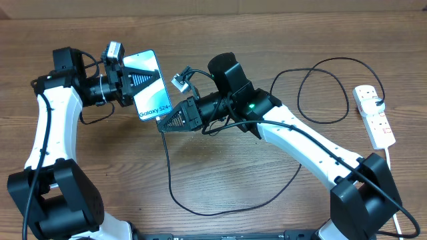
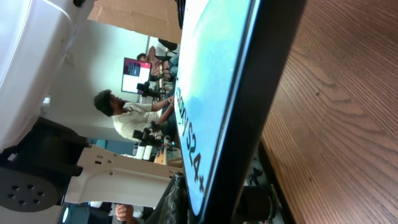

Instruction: Plug charger to phone and switch on socket

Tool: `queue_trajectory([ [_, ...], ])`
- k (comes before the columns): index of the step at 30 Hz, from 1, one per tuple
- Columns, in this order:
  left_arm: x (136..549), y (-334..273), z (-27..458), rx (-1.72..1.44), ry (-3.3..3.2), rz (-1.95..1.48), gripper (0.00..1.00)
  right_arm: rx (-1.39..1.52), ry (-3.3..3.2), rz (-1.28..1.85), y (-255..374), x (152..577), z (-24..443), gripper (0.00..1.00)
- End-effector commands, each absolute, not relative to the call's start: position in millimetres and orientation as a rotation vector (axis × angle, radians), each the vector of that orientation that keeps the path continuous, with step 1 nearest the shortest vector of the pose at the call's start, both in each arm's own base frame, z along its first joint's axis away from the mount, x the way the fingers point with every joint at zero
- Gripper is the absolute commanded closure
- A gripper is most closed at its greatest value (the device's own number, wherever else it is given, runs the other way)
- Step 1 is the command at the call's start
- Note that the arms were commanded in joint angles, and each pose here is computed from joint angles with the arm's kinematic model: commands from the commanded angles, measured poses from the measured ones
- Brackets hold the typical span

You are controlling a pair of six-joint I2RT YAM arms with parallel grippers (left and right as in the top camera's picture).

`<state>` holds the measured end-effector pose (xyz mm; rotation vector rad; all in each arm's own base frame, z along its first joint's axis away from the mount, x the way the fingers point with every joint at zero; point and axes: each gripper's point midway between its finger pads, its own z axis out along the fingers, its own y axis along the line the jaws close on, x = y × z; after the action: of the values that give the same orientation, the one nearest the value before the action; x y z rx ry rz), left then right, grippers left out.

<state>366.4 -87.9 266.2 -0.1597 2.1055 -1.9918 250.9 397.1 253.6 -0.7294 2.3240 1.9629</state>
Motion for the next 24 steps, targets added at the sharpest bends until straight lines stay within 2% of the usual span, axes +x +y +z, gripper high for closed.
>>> queue_trajectory([
  [1, 364, -88, 287, -0.104, 2.056, -2.001, 0.96, -0.736, 2.293, 1.940, 398, 255, 258, 0.96],
  [24, 363, -99, 281, -0.075, 2.102, -1.971, 0.96, -0.617, 2.338, 1.912, 392, 271, 255, 0.96],
])
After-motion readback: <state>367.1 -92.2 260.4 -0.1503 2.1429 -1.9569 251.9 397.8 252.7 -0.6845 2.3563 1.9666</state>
